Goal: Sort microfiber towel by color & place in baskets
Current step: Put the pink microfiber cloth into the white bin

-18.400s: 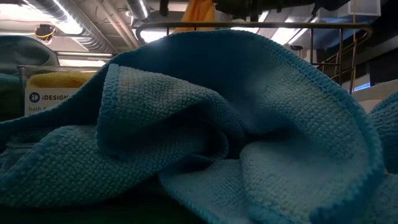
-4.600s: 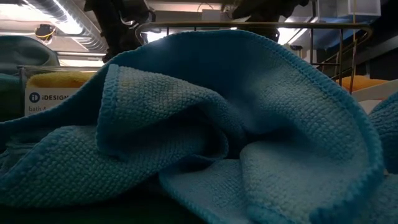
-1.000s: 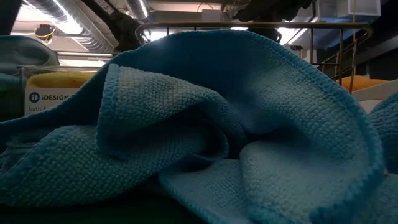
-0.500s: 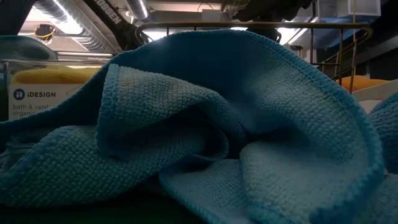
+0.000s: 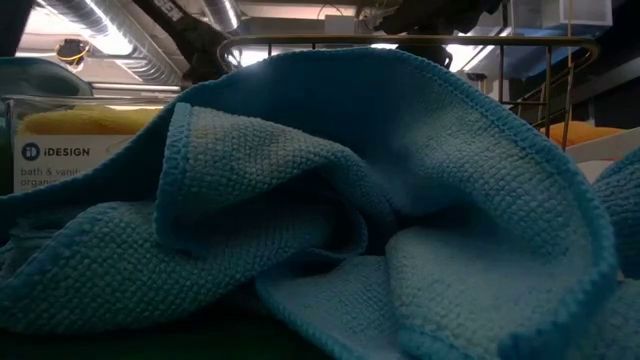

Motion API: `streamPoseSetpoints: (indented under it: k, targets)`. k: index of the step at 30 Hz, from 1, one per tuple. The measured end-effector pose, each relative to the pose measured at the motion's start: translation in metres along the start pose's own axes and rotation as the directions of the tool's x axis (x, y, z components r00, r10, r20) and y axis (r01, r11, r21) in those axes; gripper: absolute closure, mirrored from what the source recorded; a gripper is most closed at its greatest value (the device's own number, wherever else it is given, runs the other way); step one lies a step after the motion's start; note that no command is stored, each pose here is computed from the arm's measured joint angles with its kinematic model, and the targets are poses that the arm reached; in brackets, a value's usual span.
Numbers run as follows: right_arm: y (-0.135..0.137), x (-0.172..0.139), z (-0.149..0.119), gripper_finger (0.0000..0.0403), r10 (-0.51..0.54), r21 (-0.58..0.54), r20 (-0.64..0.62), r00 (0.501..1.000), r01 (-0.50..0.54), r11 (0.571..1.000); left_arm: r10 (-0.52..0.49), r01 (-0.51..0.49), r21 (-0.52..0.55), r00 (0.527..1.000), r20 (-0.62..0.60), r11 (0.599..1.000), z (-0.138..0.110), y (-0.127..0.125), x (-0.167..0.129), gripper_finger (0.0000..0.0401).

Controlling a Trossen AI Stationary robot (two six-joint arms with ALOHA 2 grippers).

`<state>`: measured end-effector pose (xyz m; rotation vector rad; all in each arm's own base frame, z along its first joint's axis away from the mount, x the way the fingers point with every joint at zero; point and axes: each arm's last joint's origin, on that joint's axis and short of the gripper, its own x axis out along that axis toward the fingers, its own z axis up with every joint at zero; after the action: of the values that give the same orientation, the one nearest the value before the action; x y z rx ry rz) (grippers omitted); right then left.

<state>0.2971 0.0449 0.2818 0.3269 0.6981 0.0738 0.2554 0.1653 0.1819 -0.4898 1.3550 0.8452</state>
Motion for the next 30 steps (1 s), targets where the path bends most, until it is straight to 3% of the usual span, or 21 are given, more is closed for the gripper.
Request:
streamPoseSetpoints:
  k: [4, 9, 14, 17, 22, 30]
  targets:
    - [0.0, 0.0, 0.0, 0.0178, 0.0, 0.0, 0.0, 1.0, 0.0, 1.0, -0.022, 0.023, -0.014, 0.998, 0.064, 1.0, -0.004, 0.006, -0.023, 0.0389]
    - [0.0, 0.0, 0.0, 0.0178, 0.0, 0.0, 0.0, 1.0, 0.0, 1.0, -0.061, 0.068, -0.037, 0.986, 0.157, 0.997, -0.014, 0.017, -0.057, 0.0389]
    - [0.0, 0.0, 0.001, 0.0178, 0.002, -0.002, 0.013, 1.0, -0.002, 1.0, -0.132, 0.151, -0.046, 0.948, 0.29, 0.987, -0.029, 0.029, -0.097, 0.0386]
    - [0.001, -0.001, 0.01, 0.0178, -0.01, -0.005, 0.11, 0.994, 0.011, 1.0, -0.155, 0.188, -0.05, 0.912, 0.381, 0.981, -0.041, 0.038, -0.12, 0.0385]
    - [0.003, -0.005, 0.031, 0.0178, 0.036, -0.013, 0.317, 0.948, -0.034, 0.999, -0.227, 0.298, -0.043, 0.805, 0.548, 0.954, -0.06, 0.051, -0.157, 0.0385]
    - [0.003, -0.013, 0.048, 0.0178, 0.095, -0.093, 0.47, 0.878, -0.058, 0.994, -0.412, 0.497, 0.122, 0.531, 0.741, 0.859, -0.081, 0.052, -0.204, 0.0385]
